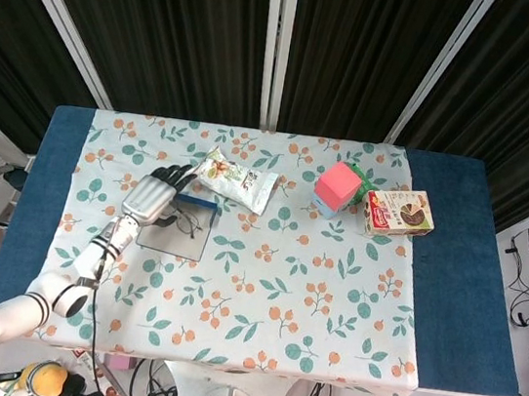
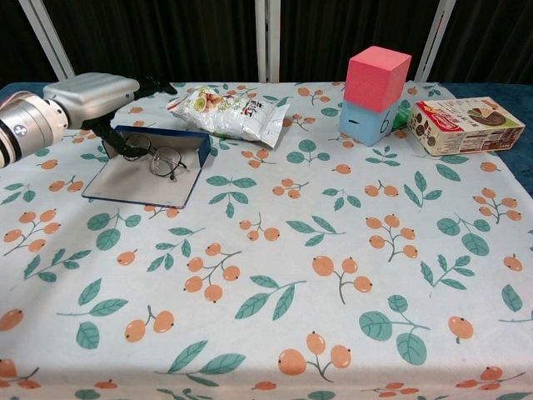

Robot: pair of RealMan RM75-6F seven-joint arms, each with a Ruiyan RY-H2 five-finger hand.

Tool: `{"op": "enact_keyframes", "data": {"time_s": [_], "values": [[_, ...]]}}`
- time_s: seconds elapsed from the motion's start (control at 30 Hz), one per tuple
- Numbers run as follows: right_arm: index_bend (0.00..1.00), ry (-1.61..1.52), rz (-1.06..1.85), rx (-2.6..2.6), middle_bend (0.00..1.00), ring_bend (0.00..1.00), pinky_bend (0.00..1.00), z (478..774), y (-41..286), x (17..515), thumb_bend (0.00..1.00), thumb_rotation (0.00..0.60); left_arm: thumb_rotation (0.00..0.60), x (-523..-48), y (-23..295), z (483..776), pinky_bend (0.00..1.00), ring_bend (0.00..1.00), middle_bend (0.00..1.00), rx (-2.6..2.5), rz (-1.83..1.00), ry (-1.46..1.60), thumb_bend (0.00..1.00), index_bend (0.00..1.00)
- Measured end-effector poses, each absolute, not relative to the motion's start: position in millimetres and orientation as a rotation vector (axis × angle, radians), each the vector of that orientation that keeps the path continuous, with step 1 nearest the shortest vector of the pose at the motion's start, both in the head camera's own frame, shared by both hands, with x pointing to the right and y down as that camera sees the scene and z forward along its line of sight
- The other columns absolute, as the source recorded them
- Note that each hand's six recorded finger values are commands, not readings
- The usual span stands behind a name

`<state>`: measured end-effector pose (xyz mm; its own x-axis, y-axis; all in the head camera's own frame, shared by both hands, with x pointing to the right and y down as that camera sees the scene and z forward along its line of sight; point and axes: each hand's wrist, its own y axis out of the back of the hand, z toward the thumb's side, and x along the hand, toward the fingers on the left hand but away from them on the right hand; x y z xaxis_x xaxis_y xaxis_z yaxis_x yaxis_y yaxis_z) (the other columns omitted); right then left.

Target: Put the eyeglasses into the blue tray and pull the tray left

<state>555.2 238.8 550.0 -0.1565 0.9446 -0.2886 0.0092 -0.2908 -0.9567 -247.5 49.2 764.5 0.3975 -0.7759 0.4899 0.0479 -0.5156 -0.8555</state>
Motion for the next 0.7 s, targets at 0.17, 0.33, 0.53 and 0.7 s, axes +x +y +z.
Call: {"op": "enact_keyframes", "data": {"time_s": [0.17, 0.33, 0.53, 0.7], "values": [[0.00, -1.165, 1.530, -1.343, 0.00, 0.00, 0.00, 550, 238, 553, 0.19, 0.600, 0.600, -244, 54, 766, 0.17, 0.04, 0.00, -1.797, -1.224, 0.605, 0.15, 0.00], [0.00, -1.173, 1.529, -1.338, 0.00, 0.00, 0.00, 549, 237, 555, 0.19, 0.600, 0.600, -239, 53, 771, 0.17, 0.04, 0.00, -1.788, -1.231, 0.607, 0.15, 0.00], [0.00, -1.176, 1.538, -1.336, 0.00, 0.00, 0.00, 548, 236, 558, 0.19, 0.600, 0.600, -232, 44, 778, 0.17, 0.04, 0.00, -1.788, -1.254, 0.629, 0.15, 0.00], [0.00, -1.181, 1.546, -1.340, 0.00, 0.00, 0.00, 550, 236, 561, 0.19, 0.600, 0.600, -226, 39, 782, 0.17, 0.04, 0.00, -1.782, -1.268, 0.643, 0.14, 0.00]]}}
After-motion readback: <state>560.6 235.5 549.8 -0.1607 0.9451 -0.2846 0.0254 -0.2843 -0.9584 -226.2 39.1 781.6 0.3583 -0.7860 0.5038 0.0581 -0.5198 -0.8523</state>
